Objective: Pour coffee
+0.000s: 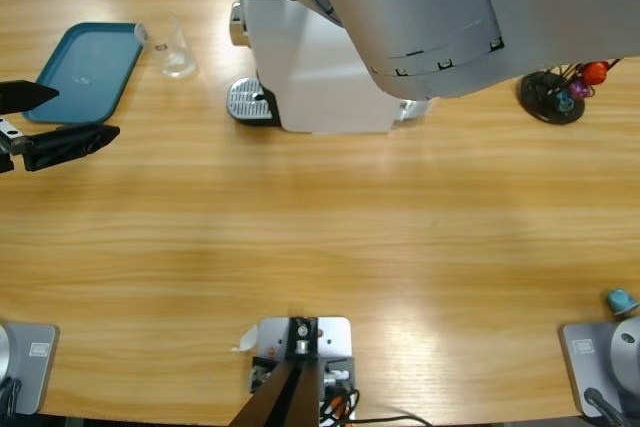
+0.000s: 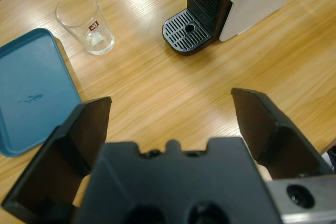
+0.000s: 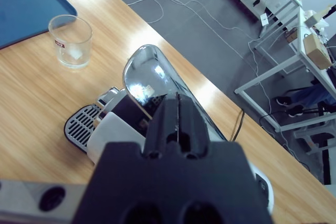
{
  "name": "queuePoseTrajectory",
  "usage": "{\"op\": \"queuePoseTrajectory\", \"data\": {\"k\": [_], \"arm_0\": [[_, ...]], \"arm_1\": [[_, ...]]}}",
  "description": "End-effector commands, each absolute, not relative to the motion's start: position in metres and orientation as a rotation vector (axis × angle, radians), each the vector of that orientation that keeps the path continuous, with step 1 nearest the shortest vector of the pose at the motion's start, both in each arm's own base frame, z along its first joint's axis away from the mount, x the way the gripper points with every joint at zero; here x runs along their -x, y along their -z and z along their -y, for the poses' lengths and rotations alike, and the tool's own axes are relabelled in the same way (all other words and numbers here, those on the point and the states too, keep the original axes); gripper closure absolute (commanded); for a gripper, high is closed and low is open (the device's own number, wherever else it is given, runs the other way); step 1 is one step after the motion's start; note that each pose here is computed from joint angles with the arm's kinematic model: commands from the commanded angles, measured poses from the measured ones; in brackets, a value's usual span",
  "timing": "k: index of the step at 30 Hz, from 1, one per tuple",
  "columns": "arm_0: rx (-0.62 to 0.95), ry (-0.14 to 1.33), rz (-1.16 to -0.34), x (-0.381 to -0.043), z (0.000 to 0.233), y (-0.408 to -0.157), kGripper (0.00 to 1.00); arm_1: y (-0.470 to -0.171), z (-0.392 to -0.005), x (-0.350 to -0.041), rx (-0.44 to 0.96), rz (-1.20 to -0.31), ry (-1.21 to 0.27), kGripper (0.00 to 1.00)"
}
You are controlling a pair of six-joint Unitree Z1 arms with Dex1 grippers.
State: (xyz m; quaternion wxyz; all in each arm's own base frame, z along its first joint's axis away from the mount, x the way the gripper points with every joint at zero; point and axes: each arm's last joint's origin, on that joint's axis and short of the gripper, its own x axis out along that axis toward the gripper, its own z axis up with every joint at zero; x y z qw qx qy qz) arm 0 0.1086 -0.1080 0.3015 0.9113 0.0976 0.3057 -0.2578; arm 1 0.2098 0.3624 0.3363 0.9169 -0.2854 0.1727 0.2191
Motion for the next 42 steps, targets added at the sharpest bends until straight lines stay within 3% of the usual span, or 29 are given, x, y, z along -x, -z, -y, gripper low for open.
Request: {"op": "queuePoseTrajectory", "data": {"k": [1,16,42], "arm_0": [[-0.221,0.555,-0.658,-0.105,0.107,-0.291,0.009],[-0.221,0.557,-0.66,-0.105,0.108,-0.291,0.009],[-0.22,0.558,-0.659,-0.105,0.107,-0.291,0.009]], "arm_1": [[-0.262,-0.376,-0.227,0.708,-0.49,-0.463,1.0],[-0.239,-0.369,-0.227,0.696,-0.535,-0.439,1.0],[-0.206,-0.37,-0.222,0.677,-0.64,-0.541,1.0]]}}
